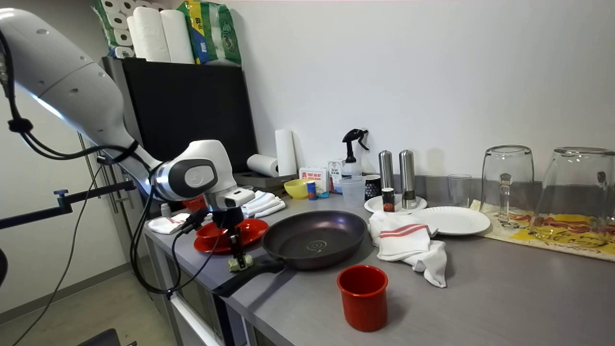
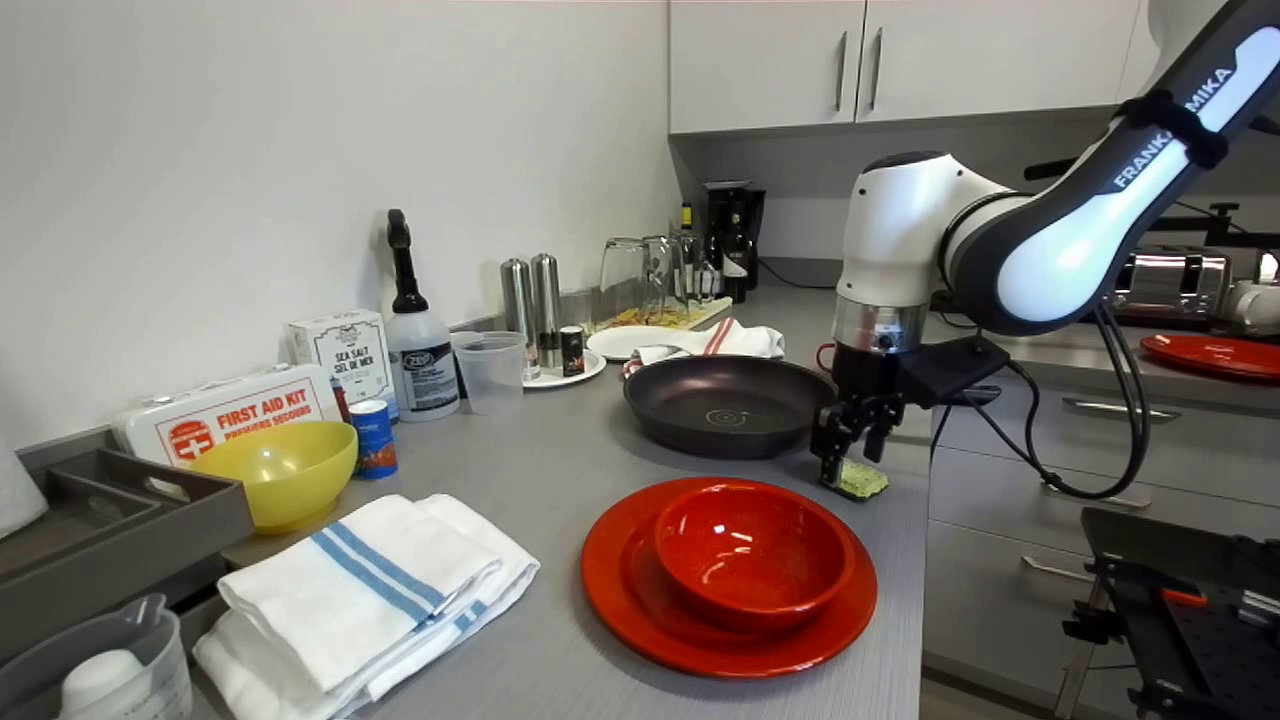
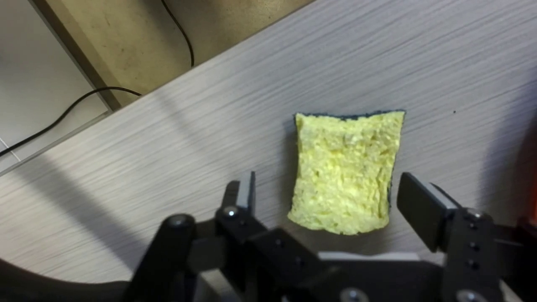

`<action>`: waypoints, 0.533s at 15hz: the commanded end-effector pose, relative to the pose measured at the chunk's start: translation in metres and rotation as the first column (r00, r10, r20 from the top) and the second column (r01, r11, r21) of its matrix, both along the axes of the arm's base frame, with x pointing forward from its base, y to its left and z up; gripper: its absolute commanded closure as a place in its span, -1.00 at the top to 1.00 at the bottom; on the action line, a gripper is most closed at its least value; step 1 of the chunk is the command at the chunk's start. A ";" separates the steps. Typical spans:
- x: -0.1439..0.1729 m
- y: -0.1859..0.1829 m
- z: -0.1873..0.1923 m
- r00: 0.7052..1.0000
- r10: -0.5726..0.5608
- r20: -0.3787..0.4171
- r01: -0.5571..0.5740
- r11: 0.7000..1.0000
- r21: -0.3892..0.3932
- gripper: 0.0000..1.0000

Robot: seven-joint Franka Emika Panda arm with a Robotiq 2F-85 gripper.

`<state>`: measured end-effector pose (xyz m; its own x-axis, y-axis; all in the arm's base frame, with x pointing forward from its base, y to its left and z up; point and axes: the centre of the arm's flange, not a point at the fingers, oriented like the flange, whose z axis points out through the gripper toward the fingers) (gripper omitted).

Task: Use the sponge to wipe the red bowl

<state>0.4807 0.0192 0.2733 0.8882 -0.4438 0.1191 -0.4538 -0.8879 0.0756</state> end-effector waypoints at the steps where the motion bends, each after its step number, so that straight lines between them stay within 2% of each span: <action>1: -0.002 0.002 -0.002 1.000 -0.009 0.010 0.009 1.000 0.015 0.08; 5: -0.002 0.004 -0.002 1.000 -0.015 0.007 0.015 1.000 0.019 -0.50; 8: 0.000 0.004 -0.002 1.000 -0.019 0.007 0.019 1.000 0.021 -0.55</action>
<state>0.4812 0.0196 0.2750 0.8836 -0.4528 0.1191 -0.4622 -0.8842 0.0678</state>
